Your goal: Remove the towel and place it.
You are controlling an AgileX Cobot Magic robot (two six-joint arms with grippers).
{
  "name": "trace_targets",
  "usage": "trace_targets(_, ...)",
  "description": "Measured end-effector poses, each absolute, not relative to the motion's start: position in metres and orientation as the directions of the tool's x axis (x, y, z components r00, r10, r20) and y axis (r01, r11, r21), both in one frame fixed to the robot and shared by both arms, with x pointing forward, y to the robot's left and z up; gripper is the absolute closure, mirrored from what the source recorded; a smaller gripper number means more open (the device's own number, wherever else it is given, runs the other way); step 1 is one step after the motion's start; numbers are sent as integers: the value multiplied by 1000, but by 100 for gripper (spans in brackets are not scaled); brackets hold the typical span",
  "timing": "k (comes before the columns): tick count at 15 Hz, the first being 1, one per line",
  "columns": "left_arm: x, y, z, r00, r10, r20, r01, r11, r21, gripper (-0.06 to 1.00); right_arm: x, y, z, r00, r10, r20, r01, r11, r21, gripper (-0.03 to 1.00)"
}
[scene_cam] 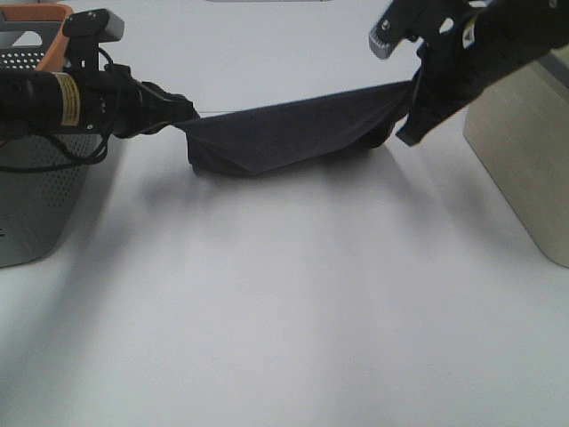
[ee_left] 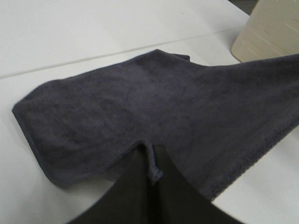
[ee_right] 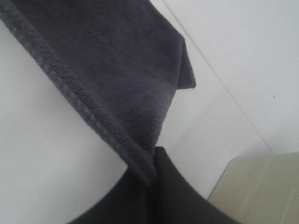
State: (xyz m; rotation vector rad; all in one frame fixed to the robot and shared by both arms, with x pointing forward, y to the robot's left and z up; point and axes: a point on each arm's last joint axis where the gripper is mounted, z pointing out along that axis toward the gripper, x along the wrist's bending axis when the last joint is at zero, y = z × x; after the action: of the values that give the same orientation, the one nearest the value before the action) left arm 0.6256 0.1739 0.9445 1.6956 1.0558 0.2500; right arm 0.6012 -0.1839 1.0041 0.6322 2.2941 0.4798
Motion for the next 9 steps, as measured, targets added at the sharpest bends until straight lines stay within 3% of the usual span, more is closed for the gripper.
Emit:
trace_targets(6,573,179,906,596,715,-366,628,-132,767,94,529,-201,936,-718,536,-443,319,820,475,94)
trace_targets(9,563,169,901,653,682,-330,617,-226,754,94,503,-189,913,-765,446,-464,183,842,507,94)
